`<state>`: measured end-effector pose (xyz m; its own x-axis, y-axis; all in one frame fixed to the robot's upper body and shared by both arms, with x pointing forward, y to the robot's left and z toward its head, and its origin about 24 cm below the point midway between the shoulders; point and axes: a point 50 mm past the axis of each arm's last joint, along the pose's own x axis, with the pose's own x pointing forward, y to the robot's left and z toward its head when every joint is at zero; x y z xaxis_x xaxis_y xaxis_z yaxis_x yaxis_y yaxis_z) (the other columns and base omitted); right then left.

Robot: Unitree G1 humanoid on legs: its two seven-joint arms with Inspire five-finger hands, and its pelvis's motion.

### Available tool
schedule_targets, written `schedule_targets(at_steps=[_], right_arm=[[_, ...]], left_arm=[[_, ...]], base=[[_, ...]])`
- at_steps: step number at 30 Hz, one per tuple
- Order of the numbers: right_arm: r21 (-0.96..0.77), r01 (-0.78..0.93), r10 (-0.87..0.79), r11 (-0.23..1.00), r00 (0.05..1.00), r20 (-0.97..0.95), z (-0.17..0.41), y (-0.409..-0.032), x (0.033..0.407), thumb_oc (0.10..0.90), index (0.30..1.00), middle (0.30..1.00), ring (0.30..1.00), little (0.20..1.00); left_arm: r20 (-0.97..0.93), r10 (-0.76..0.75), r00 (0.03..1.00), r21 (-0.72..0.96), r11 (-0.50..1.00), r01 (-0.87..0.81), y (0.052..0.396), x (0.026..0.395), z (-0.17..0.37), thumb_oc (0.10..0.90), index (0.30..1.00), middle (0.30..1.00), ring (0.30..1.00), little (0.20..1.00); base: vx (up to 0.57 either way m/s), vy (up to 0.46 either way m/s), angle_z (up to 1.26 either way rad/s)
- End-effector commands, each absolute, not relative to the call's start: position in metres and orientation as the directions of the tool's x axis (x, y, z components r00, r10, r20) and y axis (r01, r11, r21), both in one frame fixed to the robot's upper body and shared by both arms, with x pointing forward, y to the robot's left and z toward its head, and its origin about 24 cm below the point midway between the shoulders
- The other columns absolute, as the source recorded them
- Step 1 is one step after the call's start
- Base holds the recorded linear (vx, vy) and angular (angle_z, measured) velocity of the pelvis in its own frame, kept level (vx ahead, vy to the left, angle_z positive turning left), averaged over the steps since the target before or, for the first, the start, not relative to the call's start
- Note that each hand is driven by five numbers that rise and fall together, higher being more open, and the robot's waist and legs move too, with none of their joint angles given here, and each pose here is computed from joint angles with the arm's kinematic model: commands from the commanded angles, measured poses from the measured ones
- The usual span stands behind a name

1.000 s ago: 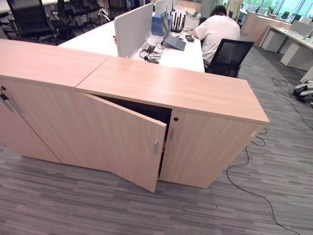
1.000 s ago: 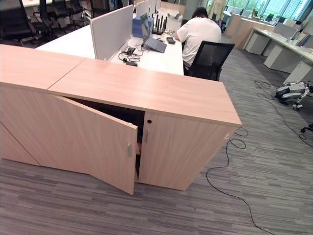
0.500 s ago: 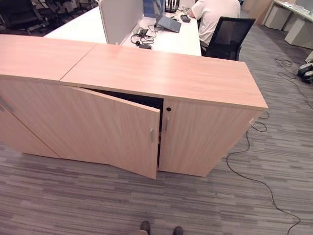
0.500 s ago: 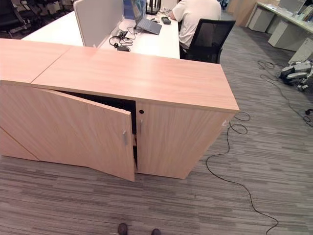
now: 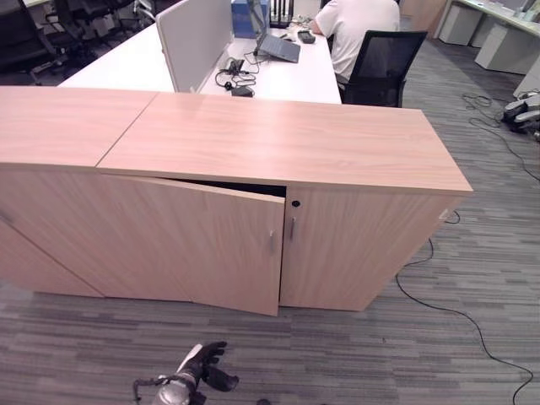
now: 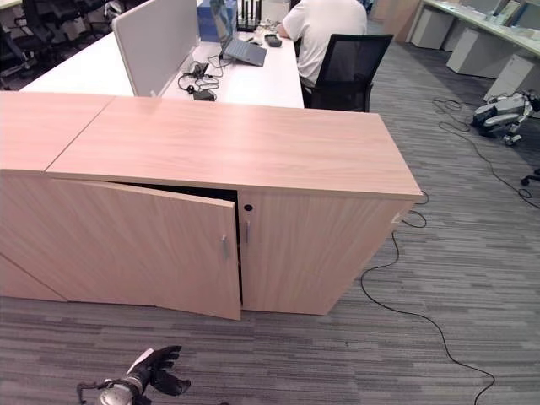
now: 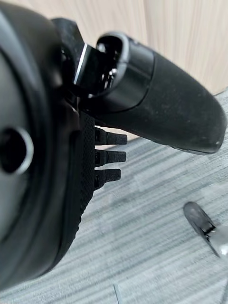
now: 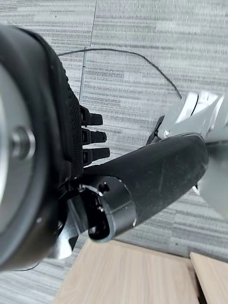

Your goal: Put the empty folder in the office cabinet

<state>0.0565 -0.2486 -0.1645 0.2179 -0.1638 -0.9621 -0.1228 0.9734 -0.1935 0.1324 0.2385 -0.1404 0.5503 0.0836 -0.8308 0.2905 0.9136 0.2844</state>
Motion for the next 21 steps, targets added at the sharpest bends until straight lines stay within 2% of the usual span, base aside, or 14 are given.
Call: schedule_targets(at_steps=[1, 2, 4, 5, 10, 15, 21], right_arm=[[-0.276, -0.196, -0.235, 0.941, 0.209, -0.949, -0.157, -0.273, 0.058, 0.8, 0.9, 0.9, 0.9, 0.9], [-0.278, -0.197, -0.24, 0.94, 0.197, -0.951, -0.158, -0.273, 0.054, 0.8, 0.9, 0.9, 0.9, 0.9], [-0.282, -0.194, -0.246, 0.94, 0.19, -0.95, -0.158, -0.274, 0.052, 0.8, 0.9, 0.9, 0.9, 0.9], [-0.283, -0.185, -0.251, 0.941, 0.181, -0.951, -0.158, -0.276, 0.049, 0.8, 0.9, 0.9, 0.9, 0.9], [-0.275, -0.158, -0.251, 0.948, 0.158, -0.955, -0.159, -0.275, 0.041, 0.8, 0.9, 0.9, 0.9, 0.9], [-0.268, -0.161, -0.244, 0.95, 0.15, -0.958, -0.16, -0.272, 0.039, 0.8, 0.9, 0.9, 0.9, 0.9], [-0.265, -0.179, -0.235, 0.948, 0.171, -0.957, -0.162, -0.265, 0.045, 0.8, 0.9, 0.9, 0.9, 0.9]], left_arm=[[-0.867, 0.096, 0.489, 0.266, 0.919, 0.29, 0.24, 0.115, -0.148, 0.8, 0.9, 0.9, 0.9, 0.9], [-0.893, 0.107, 0.438, 0.259, 0.917, 0.305, 0.241, 0.101, -0.154, 0.8, 0.9, 0.9, 0.9, 0.9], [-0.904, 0.118, 0.41, 0.256, 0.918, 0.302, 0.243, 0.093, -0.155, 0.8, 0.9, 0.9, 0.9, 0.9], [-0.921, 0.137, 0.364, 0.248, 0.928, 0.278, 0.248, 0.08, -0.158, 0.8, 0.9, 0.9, 0.9, 0.9], [-0.94, 0.169, 0.297, 0.229, 0.956, 0.181, 0.253, 0.058, -0.162, 0.8, 0.9, 0.9, 0.9, 0.9], [-0.937, 0.171, 0.305, 0.226, 0.961, 0.157, 0.252, 0.06, -0.162, 0.8, 0.9, 0.9, 0.9, 0.9], [-0.905, 0.136, 0.402, 0.239, 0.946, 0.218, 0.24, 0.091, -0.158, 0.8, 0.9, 0.9, 0.9, 0.9]], base=[[0.01, 0.039, -0.08], [0.01, 0.036, -0.09], [0.01, 0.018, -0.04], [0.0, 0.0, 0.0], [0.0, 0.007, 0.01], [0.0, 0.0, 0.0], [0.0, 0.005, -0.01]])
